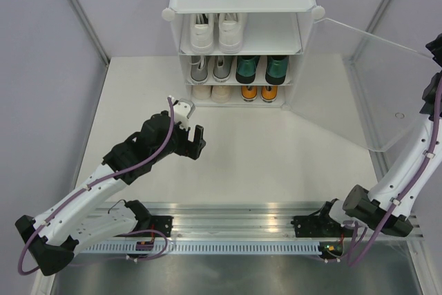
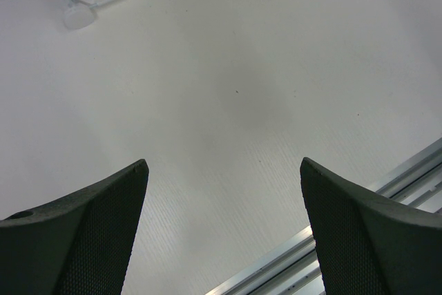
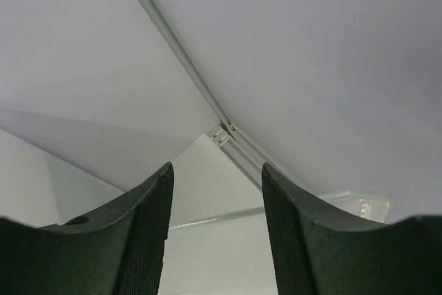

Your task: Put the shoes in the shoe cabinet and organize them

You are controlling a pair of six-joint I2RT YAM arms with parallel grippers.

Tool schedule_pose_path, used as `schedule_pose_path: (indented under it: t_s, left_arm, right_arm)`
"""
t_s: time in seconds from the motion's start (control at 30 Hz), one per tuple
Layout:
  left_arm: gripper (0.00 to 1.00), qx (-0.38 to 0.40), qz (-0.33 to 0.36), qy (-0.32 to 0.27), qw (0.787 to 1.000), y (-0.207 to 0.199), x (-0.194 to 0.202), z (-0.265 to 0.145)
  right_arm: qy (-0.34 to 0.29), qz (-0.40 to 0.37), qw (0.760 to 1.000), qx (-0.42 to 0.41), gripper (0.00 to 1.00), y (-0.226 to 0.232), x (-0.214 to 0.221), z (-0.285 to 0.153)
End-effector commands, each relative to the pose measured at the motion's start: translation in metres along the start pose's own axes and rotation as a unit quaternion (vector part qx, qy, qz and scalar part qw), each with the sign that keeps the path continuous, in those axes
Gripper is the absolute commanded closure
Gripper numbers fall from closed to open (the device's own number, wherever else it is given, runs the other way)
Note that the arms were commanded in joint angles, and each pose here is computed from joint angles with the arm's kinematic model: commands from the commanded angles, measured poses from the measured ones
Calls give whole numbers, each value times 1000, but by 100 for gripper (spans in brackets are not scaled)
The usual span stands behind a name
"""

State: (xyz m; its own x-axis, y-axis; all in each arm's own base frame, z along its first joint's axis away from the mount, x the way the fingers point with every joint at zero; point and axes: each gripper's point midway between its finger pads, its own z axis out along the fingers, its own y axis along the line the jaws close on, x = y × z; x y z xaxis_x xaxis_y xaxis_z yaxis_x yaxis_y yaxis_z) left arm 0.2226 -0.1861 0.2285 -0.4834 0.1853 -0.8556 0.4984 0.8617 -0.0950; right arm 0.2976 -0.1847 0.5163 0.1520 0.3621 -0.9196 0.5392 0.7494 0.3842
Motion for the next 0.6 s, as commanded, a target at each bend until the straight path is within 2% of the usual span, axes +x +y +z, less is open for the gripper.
schedule_pose_path:
  t_s: [0.0, 0.3, 0.57]
  left_arm:
    - [7, -2, 6, -8, 1000, 1, -3, 1]
    - [7, -9, 9, 2, 1000, 3, 0, 7]
    - [7, -13, 10, 3, 1000, 4, 0, 8]
  right_arm:
    - [-19, -3, 999, 44, 42, -16, -11, 13]
    - [30, -28, 995, 92, 46, -47, 19, 57]
    - [48, -35, 995, 85, 47, -46, 28, 48]
